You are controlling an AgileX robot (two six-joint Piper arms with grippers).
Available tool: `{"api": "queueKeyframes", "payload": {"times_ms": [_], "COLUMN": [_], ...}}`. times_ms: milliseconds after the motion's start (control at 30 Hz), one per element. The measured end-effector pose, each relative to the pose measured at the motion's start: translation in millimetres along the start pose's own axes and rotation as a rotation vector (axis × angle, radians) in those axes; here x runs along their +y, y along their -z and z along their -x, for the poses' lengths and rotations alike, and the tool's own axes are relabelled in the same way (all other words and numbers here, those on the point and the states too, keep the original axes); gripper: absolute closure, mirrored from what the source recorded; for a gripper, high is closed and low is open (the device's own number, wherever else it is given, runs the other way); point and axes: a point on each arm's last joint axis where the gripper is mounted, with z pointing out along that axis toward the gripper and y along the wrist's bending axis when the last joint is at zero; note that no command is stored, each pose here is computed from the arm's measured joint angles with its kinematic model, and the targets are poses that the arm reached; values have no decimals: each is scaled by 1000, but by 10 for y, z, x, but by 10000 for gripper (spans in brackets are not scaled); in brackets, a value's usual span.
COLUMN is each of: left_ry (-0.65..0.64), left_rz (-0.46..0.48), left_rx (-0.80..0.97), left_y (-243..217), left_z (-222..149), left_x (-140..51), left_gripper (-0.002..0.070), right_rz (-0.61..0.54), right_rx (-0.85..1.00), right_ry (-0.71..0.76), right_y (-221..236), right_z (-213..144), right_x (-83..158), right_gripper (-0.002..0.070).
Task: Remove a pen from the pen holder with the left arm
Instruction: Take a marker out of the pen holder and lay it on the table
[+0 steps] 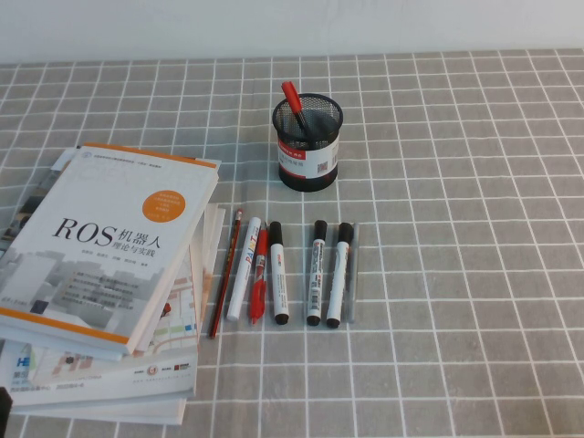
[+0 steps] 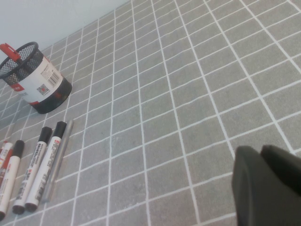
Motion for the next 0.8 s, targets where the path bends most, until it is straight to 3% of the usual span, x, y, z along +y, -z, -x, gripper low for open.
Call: {"api": "queueKeyframes", "payload": {"times_ms": [233, 367, 600, 800], "left_ry": [123, 319, 820, 926], "left_rz": [-10, -32, -41, -5], "left_rx": [-129, -214, -379, -453], "left_y": [7, 21, 61, 85], "left_z": [117, 195, 314, 346], "left_x": [-2, 2, 99, 170], "left_gripper": [678, 678, 678, 678], "right_rz": [0, 0, 0, 0], "right_rx": [0, 0, 0, 0], "right_ry": [0, 0, 0, 0], "right_y": [0, 0, 0, 0], "right_z": [0, 0, 0, 0], "right_x": [0, 0, 0, 0], "right_gripper": [689, 689, 689, 689]}}
